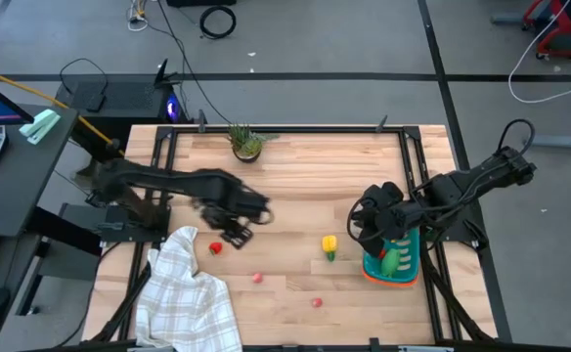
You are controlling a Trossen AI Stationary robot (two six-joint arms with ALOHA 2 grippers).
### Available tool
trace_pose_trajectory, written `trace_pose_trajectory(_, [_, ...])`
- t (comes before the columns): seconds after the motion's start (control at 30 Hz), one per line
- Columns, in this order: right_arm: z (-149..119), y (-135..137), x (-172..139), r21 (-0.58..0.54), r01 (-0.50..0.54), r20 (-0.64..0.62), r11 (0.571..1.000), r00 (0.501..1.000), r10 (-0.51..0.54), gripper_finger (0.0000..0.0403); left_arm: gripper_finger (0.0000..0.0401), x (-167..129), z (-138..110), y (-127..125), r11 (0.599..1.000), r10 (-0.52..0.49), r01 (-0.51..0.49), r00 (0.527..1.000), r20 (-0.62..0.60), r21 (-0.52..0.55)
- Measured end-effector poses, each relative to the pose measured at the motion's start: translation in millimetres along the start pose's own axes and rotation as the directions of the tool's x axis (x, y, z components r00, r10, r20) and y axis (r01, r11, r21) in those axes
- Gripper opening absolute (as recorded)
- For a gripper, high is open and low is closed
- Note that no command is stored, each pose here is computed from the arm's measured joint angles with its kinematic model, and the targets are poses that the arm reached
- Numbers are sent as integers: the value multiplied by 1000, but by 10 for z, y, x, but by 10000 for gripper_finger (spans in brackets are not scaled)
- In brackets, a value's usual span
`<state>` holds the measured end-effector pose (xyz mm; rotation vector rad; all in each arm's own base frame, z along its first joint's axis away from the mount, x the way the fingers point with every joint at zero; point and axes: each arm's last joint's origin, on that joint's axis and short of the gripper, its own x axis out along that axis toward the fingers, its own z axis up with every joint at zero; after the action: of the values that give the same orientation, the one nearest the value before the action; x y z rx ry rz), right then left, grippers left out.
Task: Pick and placing Produce into tupperware
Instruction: Put the red strawberry into the blue basket
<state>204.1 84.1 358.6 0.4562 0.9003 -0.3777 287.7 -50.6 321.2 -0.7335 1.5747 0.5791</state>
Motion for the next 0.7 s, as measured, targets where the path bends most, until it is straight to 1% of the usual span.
trace_pose_trajectory(0.07, [1, -3, -1, -3, 10, 11, 1000, 1000, -10, 91, 176, 65, -164, 181, 996, 7, -7, 1000, -3, -92])
trace_pose_trajectory(0.1, [6, -5, 0, -1, 19, 25, 1000, 1000, -19, 91, 176, 110, -227, 233, 993, -10, 11, 1000, 8, -118])
trace_pose_trajectory(0.17, [16, -13, -1, -1, 42, 56, 999, 998, -42, 91, 174, 236, -339, 310, 991, -32, 34, 999, 20, -127])
trace_pose_trajectory(0.27, [32, -24, 0, 4, 71, 94, 997, 993, -71, 91, 172, 466, -439, 386, 990, -30, 32, 999, 17, -139])
trace_pose_trajectory(0.37, [38, -27, -1, 9, 83, 114, 997, 990, -84, 91, 173, 679, -481, 388, 990, -24, 22, 1000, -11, -141])
trace_pose_trajectory(0.53, [42, -26, -1, 19, 83, 120, 996, 989, -85, 91, 174, 934, -503, 429, 991, 20, -27, 998, -52, -133])
trace_pose_trajectory(0.63, [46, -20, -1, 22, 77, 125, 997, 989, -79, 91, 174, 1078, -484, 454, 991, 3, -10, 999, -50, -135])
trace_pose_trajectory(0.7, [48, -17, -1, 24, 75, 126, 997, 989, -77, 91, 174, 1182, -468, 443, 991, -32, 26, 999, -43, -130])
